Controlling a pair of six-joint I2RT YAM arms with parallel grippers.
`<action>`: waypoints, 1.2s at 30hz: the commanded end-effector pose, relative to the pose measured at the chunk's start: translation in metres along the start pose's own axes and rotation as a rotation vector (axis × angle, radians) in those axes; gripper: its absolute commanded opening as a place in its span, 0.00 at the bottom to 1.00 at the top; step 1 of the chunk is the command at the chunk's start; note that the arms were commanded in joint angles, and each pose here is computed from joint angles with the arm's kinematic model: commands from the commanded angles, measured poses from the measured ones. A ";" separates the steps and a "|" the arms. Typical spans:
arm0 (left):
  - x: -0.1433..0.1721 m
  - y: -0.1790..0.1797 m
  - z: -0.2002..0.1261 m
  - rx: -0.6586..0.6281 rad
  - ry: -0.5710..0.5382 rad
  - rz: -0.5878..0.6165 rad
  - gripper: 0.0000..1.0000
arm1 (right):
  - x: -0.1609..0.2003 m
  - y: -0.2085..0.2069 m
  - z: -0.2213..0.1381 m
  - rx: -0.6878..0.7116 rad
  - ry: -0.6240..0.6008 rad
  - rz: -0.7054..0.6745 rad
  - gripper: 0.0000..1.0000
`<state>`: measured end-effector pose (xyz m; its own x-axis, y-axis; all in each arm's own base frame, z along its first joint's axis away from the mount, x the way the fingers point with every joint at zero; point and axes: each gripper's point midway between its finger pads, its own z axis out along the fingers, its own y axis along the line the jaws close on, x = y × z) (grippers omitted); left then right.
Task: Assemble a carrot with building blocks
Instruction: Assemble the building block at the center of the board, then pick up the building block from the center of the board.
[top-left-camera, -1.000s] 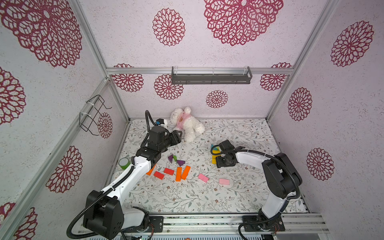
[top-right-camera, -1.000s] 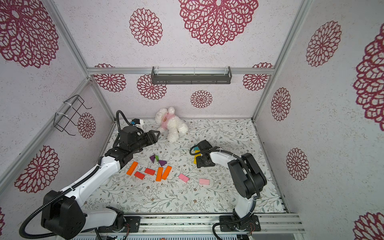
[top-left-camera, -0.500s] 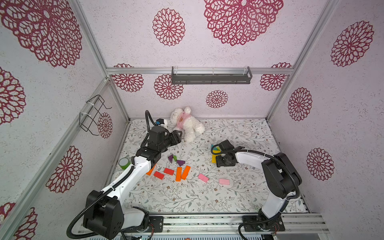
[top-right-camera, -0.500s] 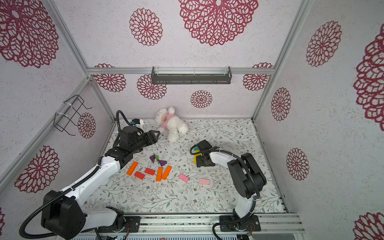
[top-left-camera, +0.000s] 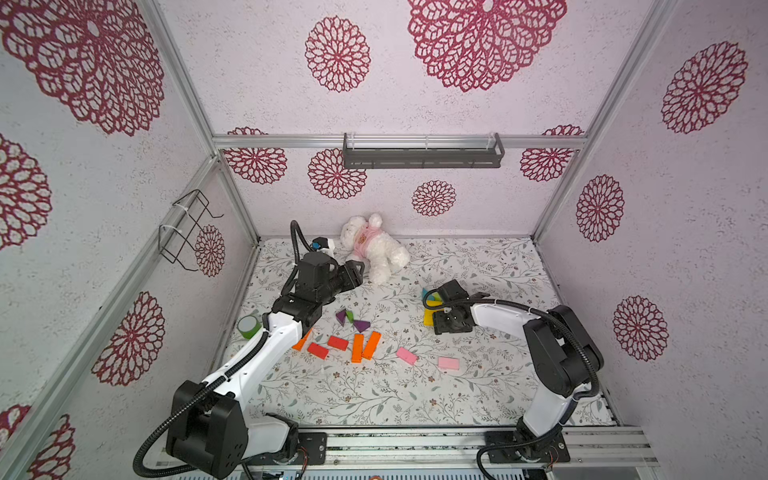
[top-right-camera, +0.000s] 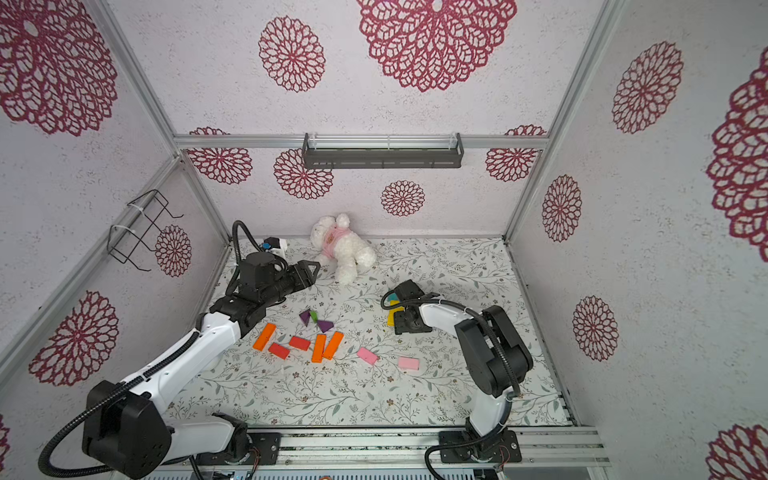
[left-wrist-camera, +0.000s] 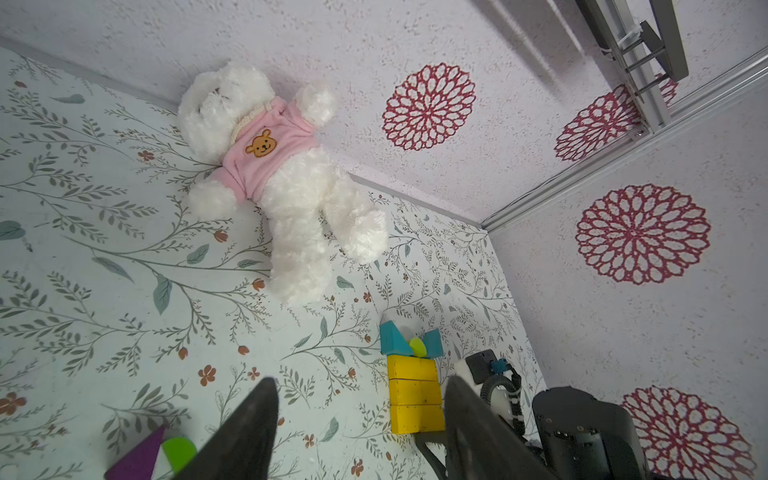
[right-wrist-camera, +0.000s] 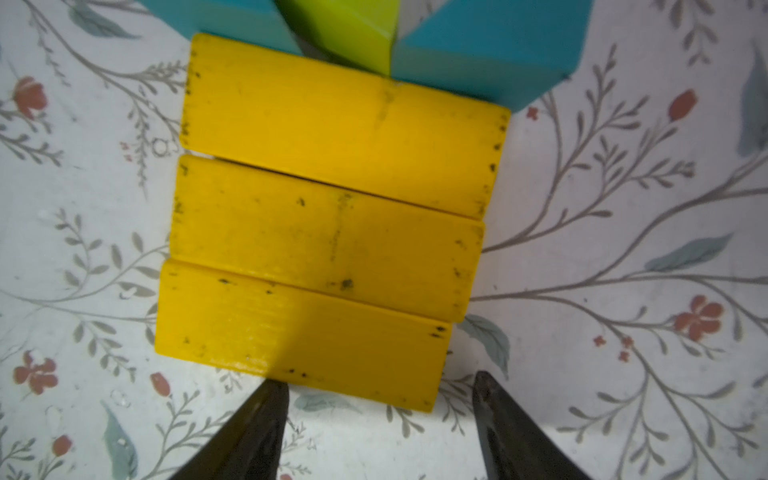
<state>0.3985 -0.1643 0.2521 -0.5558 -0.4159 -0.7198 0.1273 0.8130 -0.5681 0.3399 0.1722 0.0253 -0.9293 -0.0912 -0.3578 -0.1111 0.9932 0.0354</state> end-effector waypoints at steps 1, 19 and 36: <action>-0.003 -0.003 0.001 0.003 -0.002 0.004 0.66 | -0.009 -0.007 -0.013 0.026 -0.034 0.025 0.72; -0.005 -0.007 -0.003 0.016 -0.008 0.005 0.66 | 0.049 0.013 -0.082 -0.049 0.014 -0.119 0.82; -0.004 -0.009 -0.002 0.018 -0.005 0.009 0.66 | 0.142 0.008 -0.061 -0.050 0.204 -0.139 0.86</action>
<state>0.3977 -0.1659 0.2519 -0.5591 -0.4137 -0.7185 0.1316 0.8113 -0.5696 0.1870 0.1657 0.0383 -0.9451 -0.2661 -0.1899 -0.2832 0.9566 0.0691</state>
